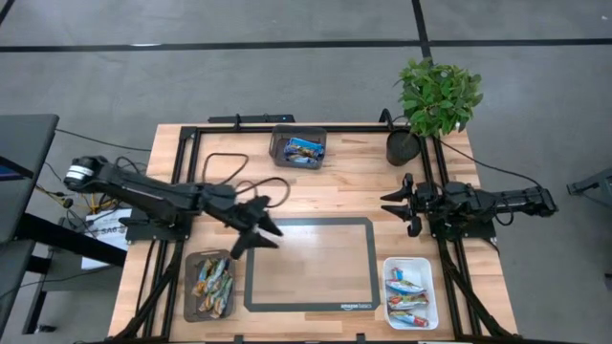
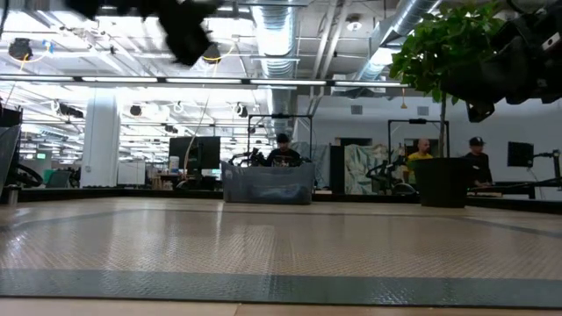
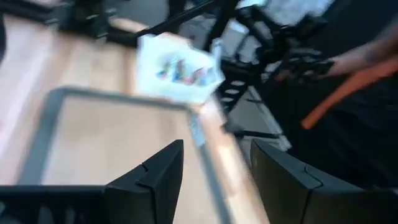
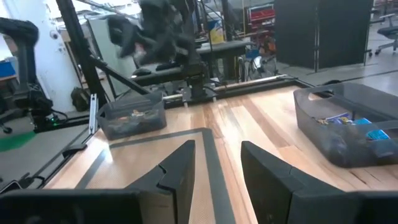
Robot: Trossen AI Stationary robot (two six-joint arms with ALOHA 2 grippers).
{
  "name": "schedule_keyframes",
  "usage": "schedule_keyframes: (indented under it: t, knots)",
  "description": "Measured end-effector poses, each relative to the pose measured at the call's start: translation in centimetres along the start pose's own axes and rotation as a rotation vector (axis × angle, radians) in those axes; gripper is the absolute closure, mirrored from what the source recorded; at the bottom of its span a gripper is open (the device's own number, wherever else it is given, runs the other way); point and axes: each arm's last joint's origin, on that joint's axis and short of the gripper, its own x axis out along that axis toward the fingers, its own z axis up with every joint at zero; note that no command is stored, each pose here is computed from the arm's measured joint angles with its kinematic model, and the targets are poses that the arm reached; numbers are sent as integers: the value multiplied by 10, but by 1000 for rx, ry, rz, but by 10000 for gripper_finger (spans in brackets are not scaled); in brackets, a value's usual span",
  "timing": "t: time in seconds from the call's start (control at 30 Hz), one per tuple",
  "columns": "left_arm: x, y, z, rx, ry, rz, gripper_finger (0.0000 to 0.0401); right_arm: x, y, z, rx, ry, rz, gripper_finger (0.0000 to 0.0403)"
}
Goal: Pick and place Granola Bars by type
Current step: Return to Home Position
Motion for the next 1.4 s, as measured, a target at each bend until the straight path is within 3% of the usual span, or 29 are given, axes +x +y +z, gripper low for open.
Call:
schedule_keyframes:
  t: [0.23,0.5,0.7,0.9,1.17,1.4]
  knots:
    - [-62,10,-69,-1,-68,88,223,0,0,0,1,1,0,281]
    - [-103,15,-116,102,-220,11,223,0,0,0,1,1,0,281]
    - [-118,14,-127,231,-299,-34,223,0,0,0,1,1,-1,281]
    - [-123,17,-128,307,-363,122,222,0,0,0,1,-2,-1,281]
    - [-124,23,-127,283,-402,316,222,0,0,1,2,-9,-2,281]
    - [-124,22,-127,201,-411,288,222,0,0,1,2,-10,-3,281]
